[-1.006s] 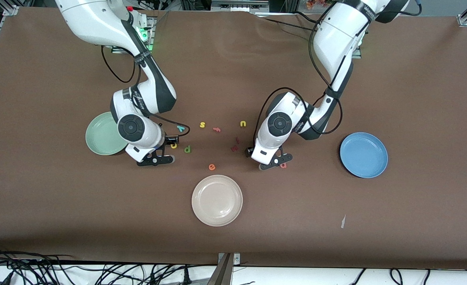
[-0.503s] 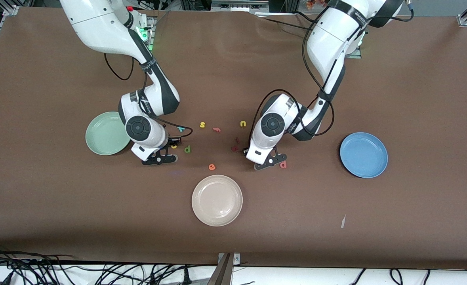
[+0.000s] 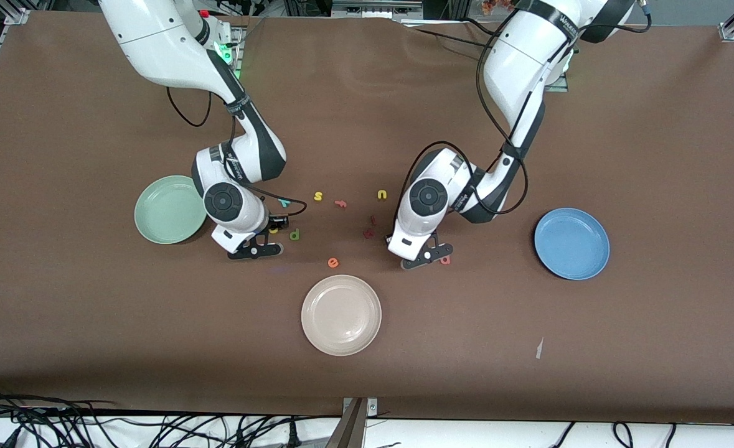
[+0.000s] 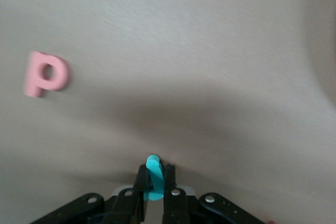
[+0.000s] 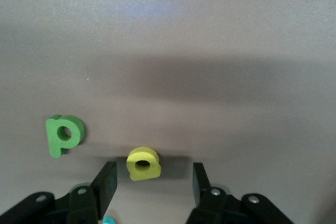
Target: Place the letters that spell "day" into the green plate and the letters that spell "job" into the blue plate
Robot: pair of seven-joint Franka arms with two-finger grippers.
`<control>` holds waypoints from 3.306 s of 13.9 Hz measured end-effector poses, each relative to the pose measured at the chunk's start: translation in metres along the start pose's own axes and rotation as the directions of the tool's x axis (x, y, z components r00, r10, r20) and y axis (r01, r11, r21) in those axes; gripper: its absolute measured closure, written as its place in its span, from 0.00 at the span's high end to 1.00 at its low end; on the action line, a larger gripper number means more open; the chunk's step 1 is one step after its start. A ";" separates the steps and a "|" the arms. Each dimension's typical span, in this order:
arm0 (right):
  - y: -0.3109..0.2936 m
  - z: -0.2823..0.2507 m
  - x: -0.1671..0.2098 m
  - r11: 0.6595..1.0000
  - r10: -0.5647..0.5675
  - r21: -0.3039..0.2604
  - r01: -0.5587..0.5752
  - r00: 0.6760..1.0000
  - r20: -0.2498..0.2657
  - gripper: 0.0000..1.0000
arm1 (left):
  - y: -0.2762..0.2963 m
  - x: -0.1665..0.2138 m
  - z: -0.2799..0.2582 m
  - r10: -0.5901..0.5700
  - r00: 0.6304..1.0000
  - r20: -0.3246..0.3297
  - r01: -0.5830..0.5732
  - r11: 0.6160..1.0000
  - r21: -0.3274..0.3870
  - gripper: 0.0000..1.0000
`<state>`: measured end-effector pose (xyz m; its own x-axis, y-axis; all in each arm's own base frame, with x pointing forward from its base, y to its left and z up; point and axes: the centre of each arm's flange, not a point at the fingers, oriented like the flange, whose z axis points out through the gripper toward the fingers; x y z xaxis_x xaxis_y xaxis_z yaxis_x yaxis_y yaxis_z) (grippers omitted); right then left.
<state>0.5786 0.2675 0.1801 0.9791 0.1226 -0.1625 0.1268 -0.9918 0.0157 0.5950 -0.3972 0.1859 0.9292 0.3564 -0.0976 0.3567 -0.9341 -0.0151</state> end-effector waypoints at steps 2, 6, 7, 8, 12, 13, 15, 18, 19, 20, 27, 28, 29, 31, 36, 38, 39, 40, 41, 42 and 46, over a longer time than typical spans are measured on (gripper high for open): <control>-0.001 0.001 0.000 1.000 -0.002 0.000 0.002 1.000 -0.001 0.64 | -0.022 0.024 -0.025 0.065 0.996 0.058 -0.069 0.995 0.067 0.15; -0.004 0.004 -0.001 1.000 -0.006 -0.002 0.006 1.000 0.003 0.28 | -0.097 0.068 -0.078 0.220 0.968 0.121 -0.230 0.970 0.079 0.15; -0.006 0.004 -0.002 1.000 -0.009 -0.003 0.009 1.000 0.003 0.27 | -0.123 0.076 -0.086 0.264 0.955 0.133 -0.275 0.959 0.073 0.15; -0.007 0.004 -0.002 1.000 -0.012 -0.003 0.012 1.000 0.003 0.27 | -0.150 0.084 -0.093 0.304 0.941 0.146 -0.316 0.946 0.065 0.15; -0.004 -0.005 -0.001 1.000 -0.010 -0.008 0.010 1.000 0.013 0.27 | -0.250 0.109 -0.091 0.422 0.902 0.098 -0.425 0.905 0.019 0.15; 0.000 -0.013 -0.001 1.000 -0.007 -0.014 0.007 1.000 0.028 0.27 | -0.270 0.108 -0.080 0.442 0.895 0.066 -0.444 0.895 0.028 0.15; 0.018 -0.036 -0.004 0.999 -0.018 -0.030 0.020 0.997 0.072 0.27 | -0.302 0.099 -0.053 0.475 0.880 0.006 -0.474 0.878 0.072 0.15; 0.063 -0.072 -0.011 0.995 -0.083 -0.041 0.089 0.986 0.146 0.27 | -0.339 0.088 -0.024 0.501 0.865 -0.029 -0.496 0.862 0.107 0.15; 0.082 -0.082 -0.015 0.992 -0.109 -0.039 0.117 0.979 0.173 0.27 | -0.344 0.087 -0.022 0.508 0.861 -0.026 -0.503 0.857 0.114 0.15; 0.104 -0.088 -0.020 0.989 -0.138 -0.031 0.147 0.971 0.193 0.27 | -0.346 0.085 -0.022 0.512 0.859 -0.023 -0.506 0.854 0.118 0.15; 0.245 -0.042 -0.075 0.966 -0.256 0.022 0.258 0.941 0.219 0.27 | -0.320 0.098 -0.059 0.482 0.876 0.021 -0.482 0.870 0.103 0.69; 0.250 -0.028 -0.082 0.966 -0.256 0.014 0.258 0.945 0.205 0.27 | -0.305 0.095 -0.067 0.457 0.889 0.023 -0.457 0.886 0.080 0.80; 0.251 -0.014 -0.089 0.966 -0.255 0.003 0.259 0.948 0.188 0.27 | -0.287 0.087 -0.069 0.427 0.904 0.021 -0.427 0.902 0.063 0.89; 0.252 0.005 -0.099 0.965 -0.255 -0.008 0.260 0.951 0.177 0.27 | -0.248 0.063 -0.066 0.365 0.931 0.020 -0.365 0.929 0.059 1.00; 0.253 0.006 -0.100 0.968 -0.245 -0.003 0.250 0.954 0.170 0.63 | -0.147 -0.015 -0.041 0.272 0.962 -0.023 -0.271 0.962 0.045 1.00; 0.244 -0.006 -0.093 0.973 -0.230 0.008 0.232 0.957 0.177 0.83 | -0.119 -0.043 -0.026 0.249 0.968 -0.033 -0.248 0.968 0.035 1.00; 0.231 -0.017 -0.086 0.977 -0.211 0.012 0.212 0.960 0.183 0.95 | -0.110 -0.054 -0.019 0.243 0.969 -0.032 -0.242 0.970 0.034 1.00; 0.214 -0.028 -0.078 0.981 -0.193 0.011 0.194 0.965 0.178 1.00 | -0.103 -0.064 -0.013 0.239 0.971 -0.030 -0.238 0.971 0.034 1.00; 0.193 -0.037 -0.071 0.984 -0.176 0.007 0.177 0.970 0.166 1.00 | -0.097 -0.071 -0.009 0.232 0.972 -0.031 -0.231 0.972 0.032 1.00; 0.170 -0.044 -0.065 0.987 -0.162 0.003 0.164 0.975 0.151 1.00 | -0.093 -0.076 -0.004 0.228 0.973 -0.028 -0.227 0.973 0.033 0.96; 0.077 -0.049 -0.060 0.972 -0.234 0.009 0.234 0.970 0.068 1.00 | -0.090 -0.083 0.011 0.211 0.977 -0.017 -0.211 0.977 0.037 0.85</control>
<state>0.5375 0.1858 0.2392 0.9091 0.3486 -0.2280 0.3509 -0.9359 -0.0315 0.4847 -0.3428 0.1841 0.9851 0.1513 -0.0811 0.1493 -0.9883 -0.0310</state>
